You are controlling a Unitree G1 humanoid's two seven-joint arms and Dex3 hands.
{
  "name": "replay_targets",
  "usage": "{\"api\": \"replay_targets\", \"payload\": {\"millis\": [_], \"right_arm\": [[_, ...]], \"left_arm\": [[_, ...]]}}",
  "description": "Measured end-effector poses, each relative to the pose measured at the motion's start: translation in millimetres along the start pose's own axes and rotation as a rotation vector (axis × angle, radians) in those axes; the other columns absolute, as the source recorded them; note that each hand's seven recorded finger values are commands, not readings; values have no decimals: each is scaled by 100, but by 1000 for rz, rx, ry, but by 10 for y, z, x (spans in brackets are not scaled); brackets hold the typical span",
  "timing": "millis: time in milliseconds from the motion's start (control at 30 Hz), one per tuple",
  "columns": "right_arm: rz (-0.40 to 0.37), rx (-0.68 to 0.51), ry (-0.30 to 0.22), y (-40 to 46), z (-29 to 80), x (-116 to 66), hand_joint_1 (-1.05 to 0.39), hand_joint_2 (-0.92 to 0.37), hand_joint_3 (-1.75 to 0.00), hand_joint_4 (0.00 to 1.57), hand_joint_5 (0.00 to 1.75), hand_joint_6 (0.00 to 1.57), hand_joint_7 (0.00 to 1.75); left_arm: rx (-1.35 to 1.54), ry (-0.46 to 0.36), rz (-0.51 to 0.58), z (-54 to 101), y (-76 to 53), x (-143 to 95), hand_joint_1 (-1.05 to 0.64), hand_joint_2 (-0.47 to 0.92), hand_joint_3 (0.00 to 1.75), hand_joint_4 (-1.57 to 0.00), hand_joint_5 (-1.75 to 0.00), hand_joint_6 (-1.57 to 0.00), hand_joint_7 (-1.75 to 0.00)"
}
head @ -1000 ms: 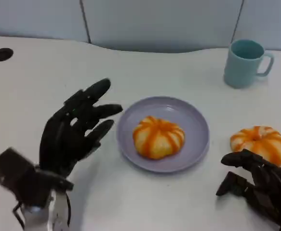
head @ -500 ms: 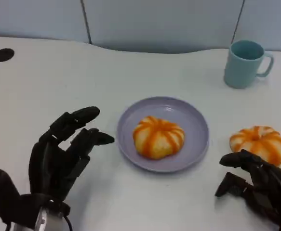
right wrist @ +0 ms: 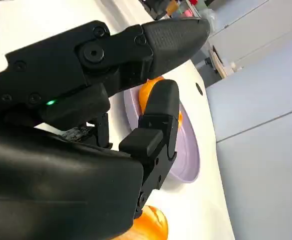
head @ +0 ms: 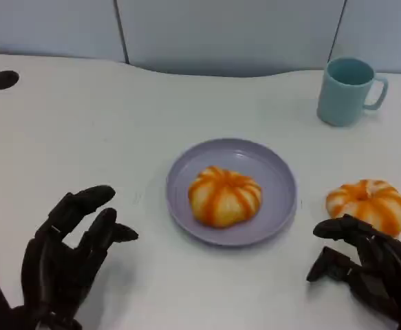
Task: Grasp the bread from the table and place it into the plate.
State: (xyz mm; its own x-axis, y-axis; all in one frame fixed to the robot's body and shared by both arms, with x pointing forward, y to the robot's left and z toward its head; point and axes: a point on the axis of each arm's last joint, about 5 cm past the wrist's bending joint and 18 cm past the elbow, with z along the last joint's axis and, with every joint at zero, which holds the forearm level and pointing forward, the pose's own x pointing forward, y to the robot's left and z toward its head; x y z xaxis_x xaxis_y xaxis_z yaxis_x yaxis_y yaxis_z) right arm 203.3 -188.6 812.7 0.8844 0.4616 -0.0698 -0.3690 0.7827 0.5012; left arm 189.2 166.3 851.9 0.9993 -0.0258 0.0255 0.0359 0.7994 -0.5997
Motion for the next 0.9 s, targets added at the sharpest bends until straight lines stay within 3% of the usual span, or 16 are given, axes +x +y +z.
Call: {"api": "replay_targets", "payload": {"millis": [133, 300, 400, 900], "right_arm": [[0, 0, 0, 0, 0, 1, -47, -92, -14, 64, 141, 66, 95], [0, 0, 0, 0, 0, 1, -47, -92, -14, 63, 142, 66, 95], [1, 0, 0, 1, 1, 0, -46, -92, -15, 62, 142, 67, 95], [-21, 0, 6, 14, 12, -12, -48, -92, -14, 62, 145, 67, 98]], "left_arm": [[-5, 41, -10, -23, 73, -18, -42, 92, 10, -65, -145, -65, -81], [-20, 70, -4, -63, 111, -37, -43, 92, 9, -66, -143, -66, -80], [-23, 76, -7, -72, 114, -40, -41, 92, 11, -63, -147, -63, -93], [-42, 93, -4, -126, 112, -53, -43, 92, 14, -59, -153, -58, -104]]}}
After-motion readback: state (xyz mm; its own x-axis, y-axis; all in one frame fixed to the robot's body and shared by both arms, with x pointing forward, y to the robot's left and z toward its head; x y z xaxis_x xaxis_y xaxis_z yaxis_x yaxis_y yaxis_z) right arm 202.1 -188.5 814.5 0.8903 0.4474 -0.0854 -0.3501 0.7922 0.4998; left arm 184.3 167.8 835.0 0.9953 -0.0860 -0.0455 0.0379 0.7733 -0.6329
